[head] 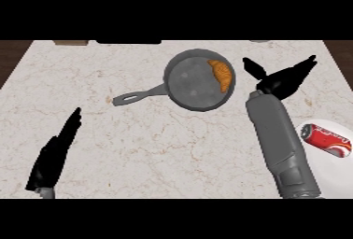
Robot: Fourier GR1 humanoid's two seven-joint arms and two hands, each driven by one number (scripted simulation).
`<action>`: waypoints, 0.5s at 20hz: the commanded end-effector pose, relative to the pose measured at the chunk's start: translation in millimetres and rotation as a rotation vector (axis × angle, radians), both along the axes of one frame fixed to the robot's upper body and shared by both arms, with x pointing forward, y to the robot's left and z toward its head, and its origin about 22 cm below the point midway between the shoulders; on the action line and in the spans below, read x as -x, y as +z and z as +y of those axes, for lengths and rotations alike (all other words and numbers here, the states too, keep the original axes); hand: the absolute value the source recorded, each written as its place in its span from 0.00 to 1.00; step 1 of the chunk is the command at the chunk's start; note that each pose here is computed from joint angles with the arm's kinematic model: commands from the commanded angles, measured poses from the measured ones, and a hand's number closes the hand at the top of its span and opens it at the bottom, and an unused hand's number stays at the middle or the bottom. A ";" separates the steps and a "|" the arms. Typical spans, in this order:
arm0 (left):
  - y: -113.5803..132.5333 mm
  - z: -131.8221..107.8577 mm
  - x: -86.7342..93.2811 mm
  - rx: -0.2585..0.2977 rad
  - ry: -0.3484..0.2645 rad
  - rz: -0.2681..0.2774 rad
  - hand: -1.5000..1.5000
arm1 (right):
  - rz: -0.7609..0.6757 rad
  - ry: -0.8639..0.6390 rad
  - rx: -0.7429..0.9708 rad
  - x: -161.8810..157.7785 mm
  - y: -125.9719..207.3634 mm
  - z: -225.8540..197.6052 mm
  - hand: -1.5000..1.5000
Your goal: Pick the croissant from the plate and place it in the pan
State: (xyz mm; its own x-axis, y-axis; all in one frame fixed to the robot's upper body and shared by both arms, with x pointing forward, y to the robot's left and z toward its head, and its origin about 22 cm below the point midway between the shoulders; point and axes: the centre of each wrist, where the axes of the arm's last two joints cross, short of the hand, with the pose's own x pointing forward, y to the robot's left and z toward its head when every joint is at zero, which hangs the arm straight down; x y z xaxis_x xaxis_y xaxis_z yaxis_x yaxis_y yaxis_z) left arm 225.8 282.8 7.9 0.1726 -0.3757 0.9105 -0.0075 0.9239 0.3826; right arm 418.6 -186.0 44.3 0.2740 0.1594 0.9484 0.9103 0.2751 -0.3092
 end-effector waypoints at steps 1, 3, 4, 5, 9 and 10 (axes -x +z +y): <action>-1.2 10.1 -3.7 0.009 0.034 0.004 0.50 | -0.041 -0.039 0.024 25.8 -26.7 3.5 0.00; -3.1 5.3 0.8 0.000 0.051 0.016 0.50 | -0.036 -0.050 0.036 48.3 -40.2 -11.5 0.00; -6.2 10.1 21.7 -0.008 0.045 0.031 0.50 | -0.034 -0.042 0.041 49.0 -36.3 -11.2 0.00; -5.9 -3.2 3.1 -0.020 0.043 0.021 0.50 | -0.030 -0.035 0.033 59.0 -42.6 -11.1 0.00; -4.5 17.9 11.1 -0.003 0.076 0.021 0.50 | -0.035 -0.028 0.032 104.8 -56.0 -17.4 0.00; 8.0 17.8 9.3 -0.009 0.067 0.007 0.50 | -0.027 -0.009 0.048 114.8 -55.8 -17.2 0.00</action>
